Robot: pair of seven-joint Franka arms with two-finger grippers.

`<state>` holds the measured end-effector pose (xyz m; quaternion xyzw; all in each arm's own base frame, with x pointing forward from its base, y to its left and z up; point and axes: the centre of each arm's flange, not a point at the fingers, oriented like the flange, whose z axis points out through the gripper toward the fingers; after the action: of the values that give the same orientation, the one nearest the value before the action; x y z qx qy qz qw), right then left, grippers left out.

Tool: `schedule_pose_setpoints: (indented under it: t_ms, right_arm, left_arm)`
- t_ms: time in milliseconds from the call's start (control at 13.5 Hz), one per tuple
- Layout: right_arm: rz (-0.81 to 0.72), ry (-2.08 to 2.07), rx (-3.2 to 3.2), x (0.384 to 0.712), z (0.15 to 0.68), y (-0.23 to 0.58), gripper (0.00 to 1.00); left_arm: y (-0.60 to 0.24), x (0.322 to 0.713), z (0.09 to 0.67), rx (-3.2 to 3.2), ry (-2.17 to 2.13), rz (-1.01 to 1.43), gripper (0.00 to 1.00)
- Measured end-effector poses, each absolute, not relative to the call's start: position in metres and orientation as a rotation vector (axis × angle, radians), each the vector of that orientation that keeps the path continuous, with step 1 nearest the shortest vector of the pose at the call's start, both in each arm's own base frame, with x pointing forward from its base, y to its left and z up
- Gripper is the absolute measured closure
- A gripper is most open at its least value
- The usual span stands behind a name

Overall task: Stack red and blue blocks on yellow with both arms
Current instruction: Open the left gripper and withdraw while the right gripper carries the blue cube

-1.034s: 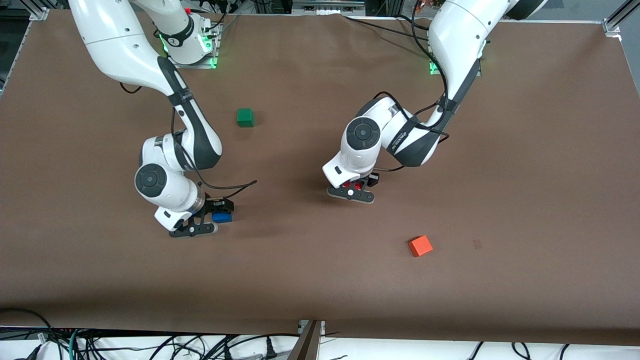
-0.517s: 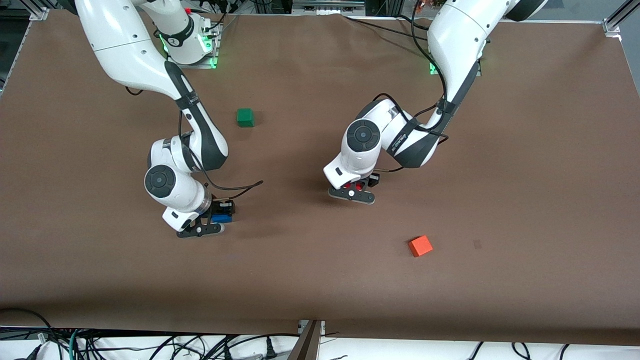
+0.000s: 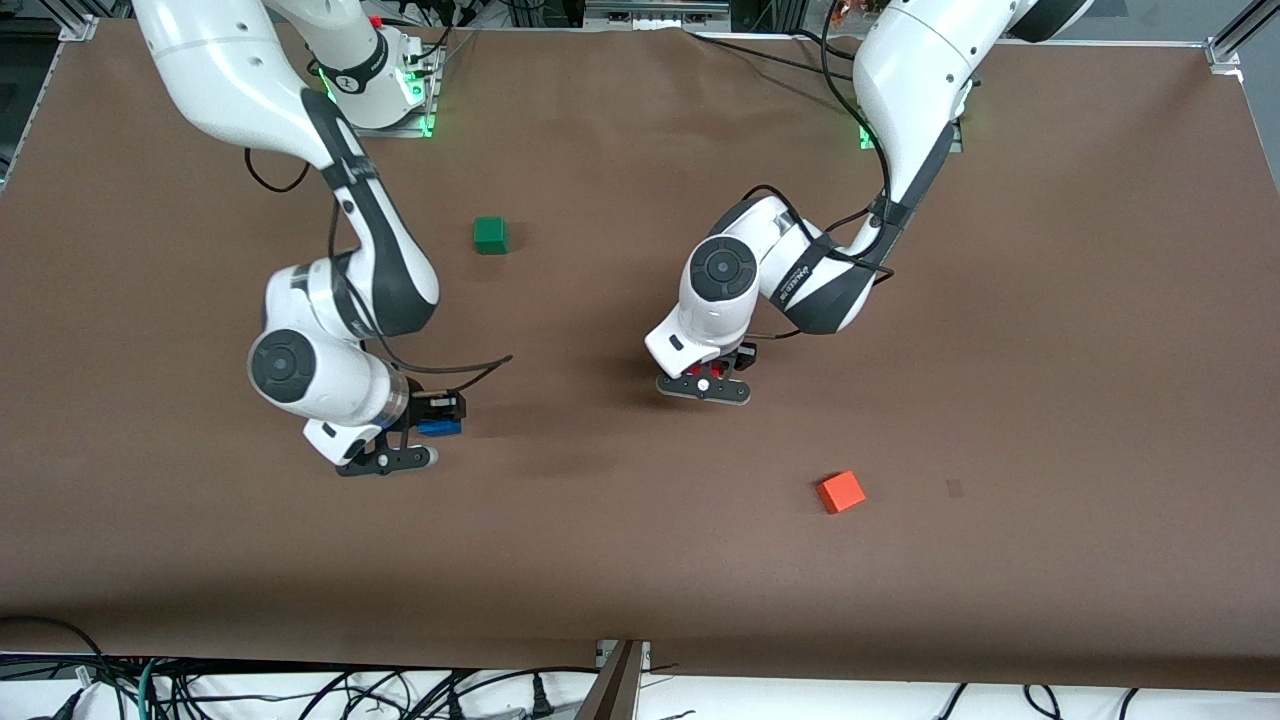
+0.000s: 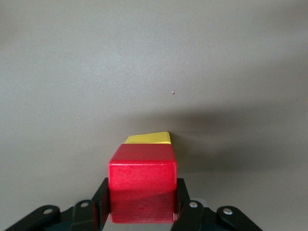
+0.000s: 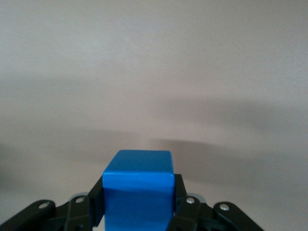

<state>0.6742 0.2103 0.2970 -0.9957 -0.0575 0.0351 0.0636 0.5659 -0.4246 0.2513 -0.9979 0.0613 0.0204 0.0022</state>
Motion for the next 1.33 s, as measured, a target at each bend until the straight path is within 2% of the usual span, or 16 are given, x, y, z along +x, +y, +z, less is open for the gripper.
schedule_pose_setpoints:
  t_ms: [443,665,812,1182,1330]
  right_arm:
    - [0.181,-0.153,-2.979,0.665,0.408,0.216,0.44]
    - [0.175,-0.122,-2.981,0.656,0.429,0.228,0.44]
    - [0.179,-0.083,-2.986,0.648,0.429,0.252,0.44]
    - [0.142,0.069,-2.986,0.631,0.434,0.319,0.44]
    - [0.132,0.163,-2.981,0.618,0.434,0.369,0.44]
  left_arm:
    - [-0.426,0.564,0.252,-3.13,0.191,0.064,0.44]
    - [-0.417,0.573,0.264,-3.124,0.163,0.054,0.19]
    - [-0.396,0.591,0.301,-3.101,0.099,0.064,0.01]
    - [-0.275,0.664,0.428,-3.113,-0.168,-0.078,0.0]
    - [-0.214,0.677,0.473,-3.109,-0.145,-0.134,0.0]
